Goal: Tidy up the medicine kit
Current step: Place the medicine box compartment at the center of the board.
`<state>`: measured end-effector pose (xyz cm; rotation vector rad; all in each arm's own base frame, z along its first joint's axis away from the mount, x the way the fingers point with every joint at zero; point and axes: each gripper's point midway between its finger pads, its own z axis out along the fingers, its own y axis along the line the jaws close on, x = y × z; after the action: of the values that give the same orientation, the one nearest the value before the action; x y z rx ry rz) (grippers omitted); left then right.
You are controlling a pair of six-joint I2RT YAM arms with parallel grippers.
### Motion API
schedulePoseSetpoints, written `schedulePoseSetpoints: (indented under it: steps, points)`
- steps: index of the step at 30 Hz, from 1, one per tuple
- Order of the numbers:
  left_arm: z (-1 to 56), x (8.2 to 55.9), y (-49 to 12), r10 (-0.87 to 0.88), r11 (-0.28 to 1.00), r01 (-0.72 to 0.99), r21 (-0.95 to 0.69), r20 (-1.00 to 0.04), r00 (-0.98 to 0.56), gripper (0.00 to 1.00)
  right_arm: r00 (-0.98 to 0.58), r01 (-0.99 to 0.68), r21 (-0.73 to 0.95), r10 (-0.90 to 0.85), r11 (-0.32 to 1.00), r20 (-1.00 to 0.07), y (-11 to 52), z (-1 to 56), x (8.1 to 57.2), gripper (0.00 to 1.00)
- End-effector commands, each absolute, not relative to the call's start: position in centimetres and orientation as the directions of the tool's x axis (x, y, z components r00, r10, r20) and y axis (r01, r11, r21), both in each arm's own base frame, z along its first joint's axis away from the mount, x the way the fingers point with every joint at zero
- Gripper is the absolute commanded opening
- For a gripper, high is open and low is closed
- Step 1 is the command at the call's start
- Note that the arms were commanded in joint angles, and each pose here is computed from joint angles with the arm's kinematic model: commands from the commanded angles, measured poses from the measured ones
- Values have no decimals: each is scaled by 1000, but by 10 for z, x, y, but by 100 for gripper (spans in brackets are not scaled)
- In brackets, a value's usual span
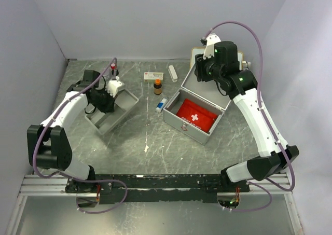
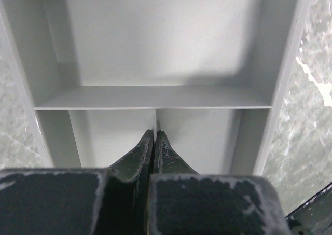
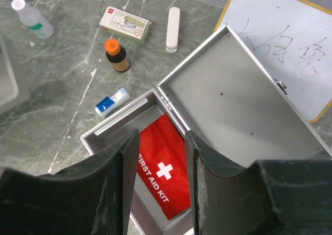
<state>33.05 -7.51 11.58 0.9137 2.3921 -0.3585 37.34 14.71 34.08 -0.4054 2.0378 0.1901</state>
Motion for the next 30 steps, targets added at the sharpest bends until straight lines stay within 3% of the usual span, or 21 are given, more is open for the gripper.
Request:
schedulePoseSetpoints:
  steps: [1,14,30]
  points:
    - [116,318,-89,678,605,795,31,-543,-495,7,-393,-343,-6,-150,939,-907,143,365,364,40]
    - [94,264,-149,850,231,973,17,-491,-193,7,-388,-305,13,-112,952,-915,132,377,347,40]
    - [40,221,-151,898,131,990,54,-429,-96,7,-405,-259,36,-75,965,-911,122,376,333,40]
